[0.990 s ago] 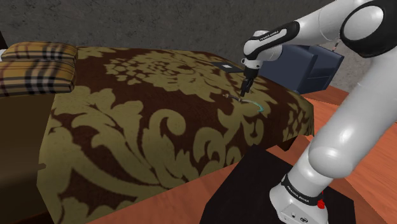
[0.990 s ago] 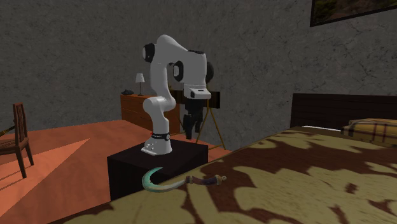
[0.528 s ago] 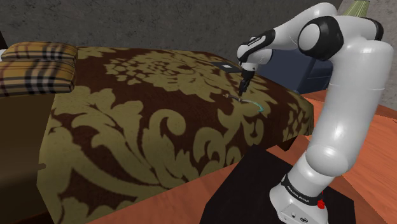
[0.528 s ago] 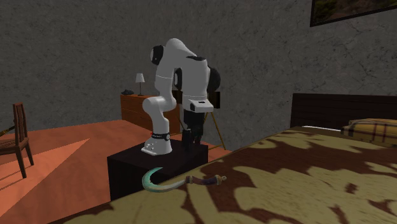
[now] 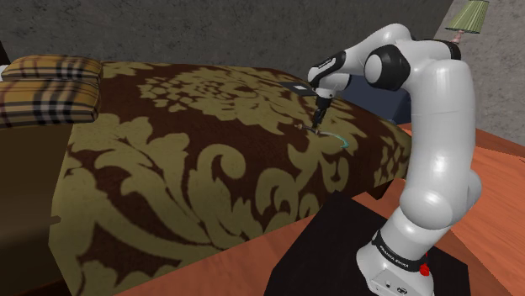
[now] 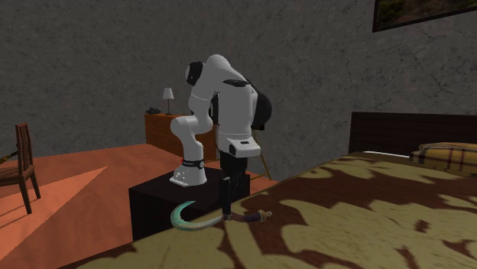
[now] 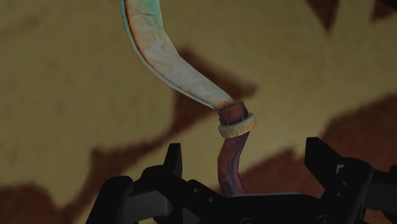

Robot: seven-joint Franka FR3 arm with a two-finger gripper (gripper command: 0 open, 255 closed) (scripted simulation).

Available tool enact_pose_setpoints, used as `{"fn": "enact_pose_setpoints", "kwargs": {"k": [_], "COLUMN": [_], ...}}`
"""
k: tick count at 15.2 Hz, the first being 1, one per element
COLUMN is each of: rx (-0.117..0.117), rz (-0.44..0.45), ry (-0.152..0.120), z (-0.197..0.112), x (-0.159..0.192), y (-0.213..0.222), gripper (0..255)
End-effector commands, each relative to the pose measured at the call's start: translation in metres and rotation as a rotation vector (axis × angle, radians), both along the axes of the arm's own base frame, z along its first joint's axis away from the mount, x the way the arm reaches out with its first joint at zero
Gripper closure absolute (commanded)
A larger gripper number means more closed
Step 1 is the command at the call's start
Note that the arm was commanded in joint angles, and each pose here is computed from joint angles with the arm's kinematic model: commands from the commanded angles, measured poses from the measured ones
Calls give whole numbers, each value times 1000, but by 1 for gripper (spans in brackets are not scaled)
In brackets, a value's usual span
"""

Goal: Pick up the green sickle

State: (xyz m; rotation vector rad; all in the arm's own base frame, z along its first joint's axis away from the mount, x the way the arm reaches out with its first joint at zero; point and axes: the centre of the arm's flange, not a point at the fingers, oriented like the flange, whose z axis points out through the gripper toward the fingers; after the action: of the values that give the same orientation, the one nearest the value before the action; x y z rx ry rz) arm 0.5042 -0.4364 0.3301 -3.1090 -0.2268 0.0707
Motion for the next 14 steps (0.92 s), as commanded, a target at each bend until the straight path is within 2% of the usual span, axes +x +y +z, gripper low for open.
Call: {"fn": "enact_pose_setpoints", "kwargs": {"k": [1,6,7,14], "rx": [0,0,0,0], "rz": [1,1,1,1], "ry": [-1,-1,-1,-1], "z": [-11,-30,-30,-30], "x": [1,1,1,1], "y": [0,0,1,1], "gripper": [0,0,255,255]}}
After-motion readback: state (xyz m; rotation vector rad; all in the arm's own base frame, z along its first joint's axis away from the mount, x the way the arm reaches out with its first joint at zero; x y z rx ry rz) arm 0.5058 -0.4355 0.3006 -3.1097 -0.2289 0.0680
